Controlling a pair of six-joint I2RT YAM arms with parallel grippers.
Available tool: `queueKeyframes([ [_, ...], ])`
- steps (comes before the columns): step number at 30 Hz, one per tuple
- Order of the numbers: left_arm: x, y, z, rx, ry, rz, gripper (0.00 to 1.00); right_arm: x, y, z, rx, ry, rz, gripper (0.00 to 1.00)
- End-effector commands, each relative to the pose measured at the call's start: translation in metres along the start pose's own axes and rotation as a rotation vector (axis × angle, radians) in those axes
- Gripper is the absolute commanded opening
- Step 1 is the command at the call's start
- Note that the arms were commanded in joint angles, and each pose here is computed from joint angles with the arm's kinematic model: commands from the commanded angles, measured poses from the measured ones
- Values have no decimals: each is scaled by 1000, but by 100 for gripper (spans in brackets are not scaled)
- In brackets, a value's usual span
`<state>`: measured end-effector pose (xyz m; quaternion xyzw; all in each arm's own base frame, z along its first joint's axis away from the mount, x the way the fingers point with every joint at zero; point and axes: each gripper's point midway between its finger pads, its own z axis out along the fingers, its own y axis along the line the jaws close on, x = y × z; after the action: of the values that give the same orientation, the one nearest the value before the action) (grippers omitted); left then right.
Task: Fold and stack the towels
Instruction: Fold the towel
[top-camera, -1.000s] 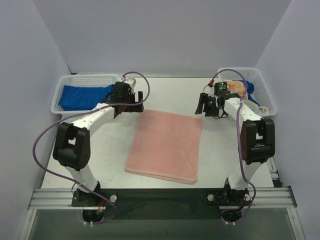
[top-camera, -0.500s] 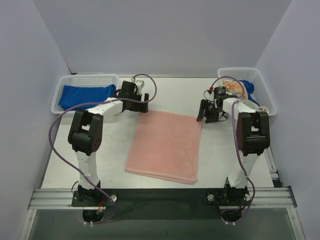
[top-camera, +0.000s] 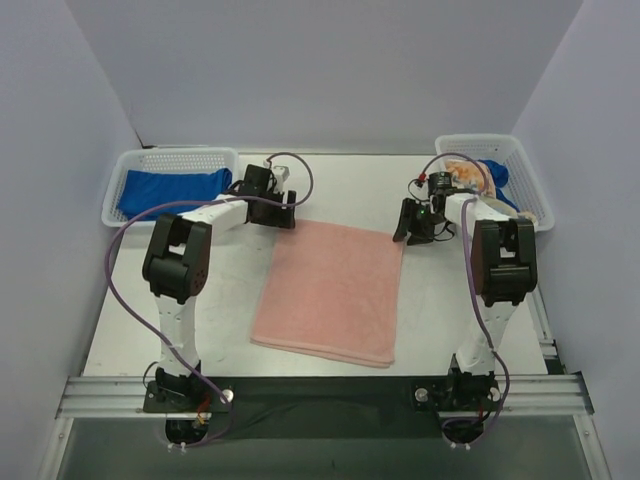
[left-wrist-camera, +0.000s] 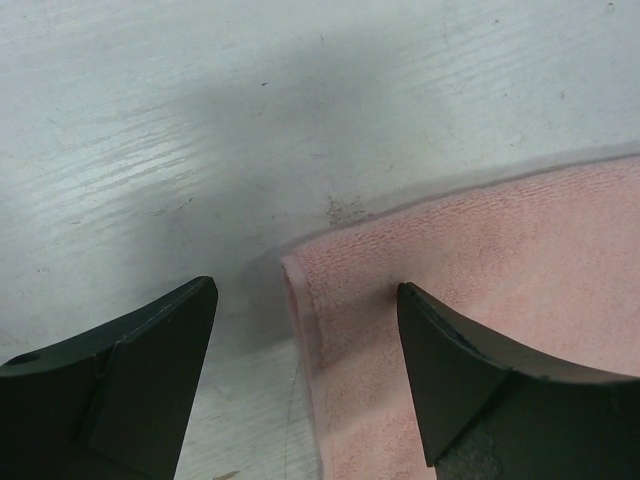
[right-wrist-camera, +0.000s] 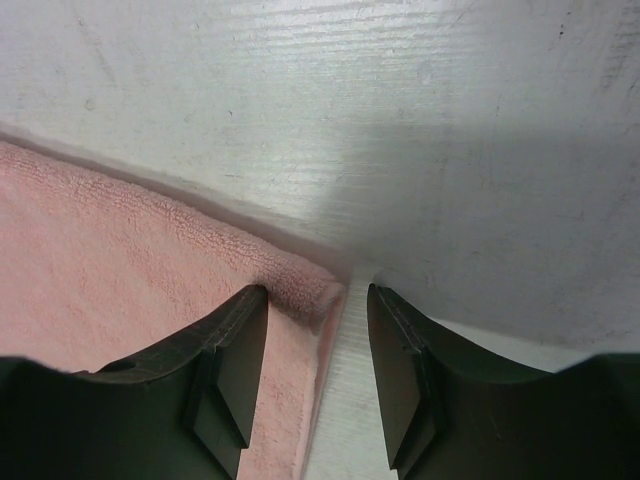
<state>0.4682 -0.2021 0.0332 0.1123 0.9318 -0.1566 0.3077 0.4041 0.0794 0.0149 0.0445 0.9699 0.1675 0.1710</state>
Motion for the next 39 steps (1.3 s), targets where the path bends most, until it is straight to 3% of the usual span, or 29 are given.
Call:
queueKeyframes([
  [1, -14, 6, 5, 10, -13, -10, 82, 2, -5, 2, -6, 35, 15, 44],
  [9, -3, 1, 9, 46, 29, -20, 73, 12, -1, 7, -46, 87, 16, 34],
  [16, 0, 0, 12, 57, 46, -22, 70, 15, 1, 9, -56, 113, 18, 33],
  [25, 4, 3, 22, 59, 73, -33, 66, 16, 1, 10, -61, 122, 17, 17],
  [30, 15, 4, 21, 77, 110, -48, 55, 16, 1, 10, -61, 122, 14, 10],
  [39, 31, 5, 16, 137, 149, -89, 50, 15, 0, 10, -54, 123, 21, 7],
])
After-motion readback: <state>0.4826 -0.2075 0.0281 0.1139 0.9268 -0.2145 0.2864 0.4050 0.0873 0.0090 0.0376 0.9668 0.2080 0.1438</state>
